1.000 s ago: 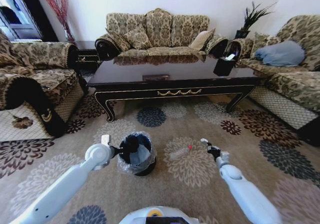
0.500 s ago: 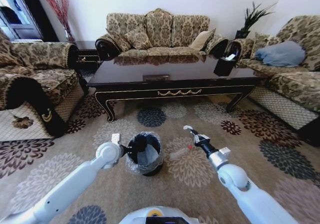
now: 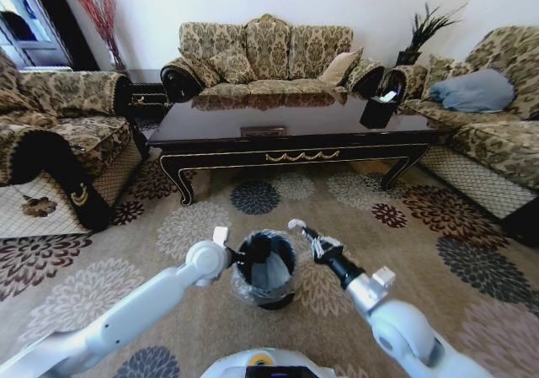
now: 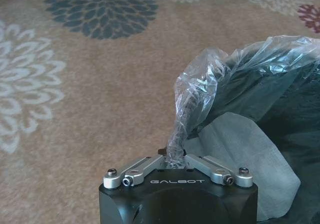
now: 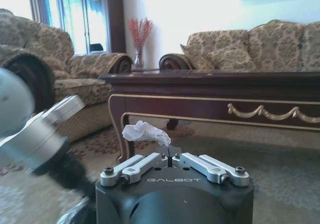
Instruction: Move to the front of the table and pick up the trash from the floor, then place it into the trash bin.
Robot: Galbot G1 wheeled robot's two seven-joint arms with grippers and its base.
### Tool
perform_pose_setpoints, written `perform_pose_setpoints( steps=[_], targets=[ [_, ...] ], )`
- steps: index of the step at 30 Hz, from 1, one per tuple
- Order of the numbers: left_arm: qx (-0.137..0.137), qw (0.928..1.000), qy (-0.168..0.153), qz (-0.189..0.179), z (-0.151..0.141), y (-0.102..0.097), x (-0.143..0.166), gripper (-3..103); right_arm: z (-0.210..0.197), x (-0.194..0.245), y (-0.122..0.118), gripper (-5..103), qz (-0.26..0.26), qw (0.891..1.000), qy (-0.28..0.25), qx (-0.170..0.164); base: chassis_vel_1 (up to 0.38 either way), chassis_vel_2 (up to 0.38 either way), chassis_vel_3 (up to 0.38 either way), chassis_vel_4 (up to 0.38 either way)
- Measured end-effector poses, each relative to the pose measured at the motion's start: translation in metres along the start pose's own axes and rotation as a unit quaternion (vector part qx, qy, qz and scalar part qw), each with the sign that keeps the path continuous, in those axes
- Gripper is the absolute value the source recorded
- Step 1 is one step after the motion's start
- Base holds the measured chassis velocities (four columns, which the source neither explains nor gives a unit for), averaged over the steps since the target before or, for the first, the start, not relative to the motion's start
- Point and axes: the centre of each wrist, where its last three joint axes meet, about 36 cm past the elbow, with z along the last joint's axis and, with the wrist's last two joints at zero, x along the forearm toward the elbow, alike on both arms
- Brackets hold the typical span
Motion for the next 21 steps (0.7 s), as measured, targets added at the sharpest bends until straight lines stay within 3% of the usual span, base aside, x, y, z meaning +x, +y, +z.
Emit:
perform_pose_setpoints(
  steps=[13,16,18,19,21],
  targets=[
    [-0.009,0.9999,0.006,0.001,0.005,-0.009,-0.002,0,0.018,0.006,0.005,-3,-0.011,1.000,0.018,0.008,0.000,0.000,0.000,0.000],
    [-0.008,1.0000,0.006,0.000,0.007,-0.010,-0.003,0,0.020,0.008,0.006,14,-0.022,0.999,0.024,0.007,0.000,0.000,0.000,0.000],
    [-0.007,1.0000,0.006,0.000,0.007,-0.010,-0.003,0,0.021,0.008,0.006,14,-0.023,0.999,0.026,0.008,0.000,0.000,0.000,0.000],
    [-0.006,1.0000,0.006,0.001,0.008,-0.011,-0.004,0,0.024,0.008,0.006,25,-0.022,0.999,0.029,0.011,0.000,0.000,0.000,0.000],
    [-0.006,1.0000,0.007,0.001,0.008,-0.011,-0.004,0,0.025,0.008,0.005,25,-0.022,0.999,0.030,0.012,0.000,0.000,0.000,0.000]
  ],
)
